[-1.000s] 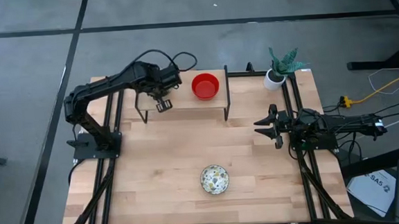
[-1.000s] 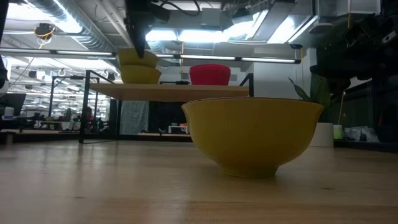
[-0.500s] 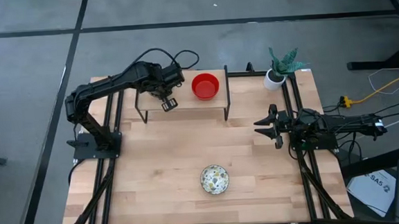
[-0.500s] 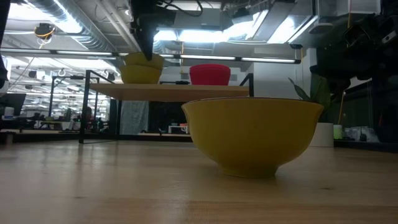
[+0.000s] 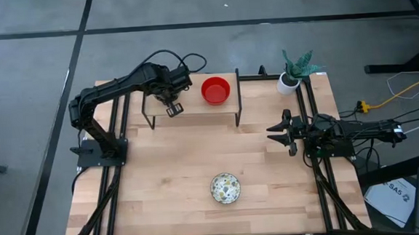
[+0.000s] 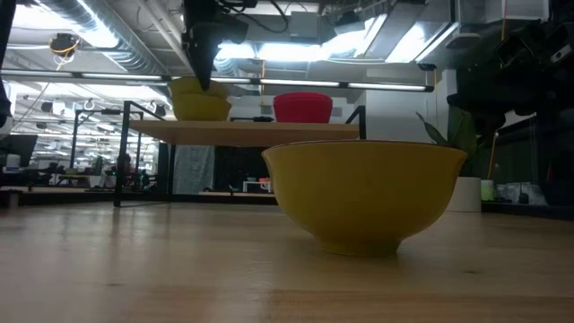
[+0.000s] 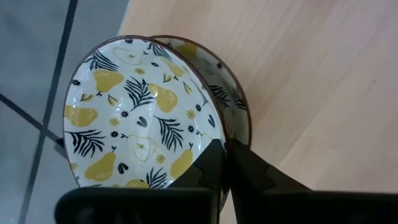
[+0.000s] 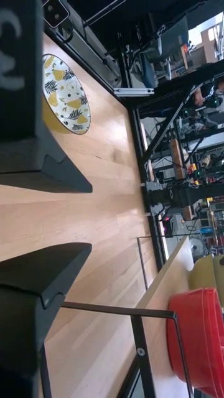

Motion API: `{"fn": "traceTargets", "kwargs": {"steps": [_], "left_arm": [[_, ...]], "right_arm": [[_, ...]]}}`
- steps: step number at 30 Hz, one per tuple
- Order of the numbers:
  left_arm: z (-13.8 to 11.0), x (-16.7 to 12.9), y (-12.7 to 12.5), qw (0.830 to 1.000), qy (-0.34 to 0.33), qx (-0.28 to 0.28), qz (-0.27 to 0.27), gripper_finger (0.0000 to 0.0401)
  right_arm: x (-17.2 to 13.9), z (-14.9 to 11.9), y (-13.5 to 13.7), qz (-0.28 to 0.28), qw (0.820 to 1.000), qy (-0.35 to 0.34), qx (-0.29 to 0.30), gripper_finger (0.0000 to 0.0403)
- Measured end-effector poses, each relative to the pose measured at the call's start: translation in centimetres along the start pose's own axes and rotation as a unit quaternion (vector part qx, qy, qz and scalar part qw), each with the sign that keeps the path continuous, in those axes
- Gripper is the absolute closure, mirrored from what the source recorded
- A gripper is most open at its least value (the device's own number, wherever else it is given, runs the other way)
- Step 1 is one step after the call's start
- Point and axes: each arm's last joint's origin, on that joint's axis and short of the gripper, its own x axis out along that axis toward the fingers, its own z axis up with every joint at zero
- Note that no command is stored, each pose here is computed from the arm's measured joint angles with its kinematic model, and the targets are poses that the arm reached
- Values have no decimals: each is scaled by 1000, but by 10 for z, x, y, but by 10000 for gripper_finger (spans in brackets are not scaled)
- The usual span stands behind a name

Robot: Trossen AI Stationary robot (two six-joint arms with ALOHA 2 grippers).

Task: Pick & Place Mini bowls
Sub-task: Stack the top white patterned bowl on the white patterned bowl on the shelf

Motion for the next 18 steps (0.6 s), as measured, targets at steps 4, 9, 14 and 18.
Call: {"fn": "traceTargets", "kwargs": {"steps": [4,9,14,18], "left_arm": [[0,0,0,1000,-1,0,-6,380],[2,0,-1,1000,-9,-3,-7,364],[2,0,-1,1000,-11,-4,-6,359],[2,0,-1,1000,-11,-4,-6,359]], "right_arm": [[0,0,0,0,1000,0,0,263],[0,0,0,0,1000,0,0,263],[0,0,0,0,1000,0,0,263],[0,0,0,0,1000,0,0,263]]}}
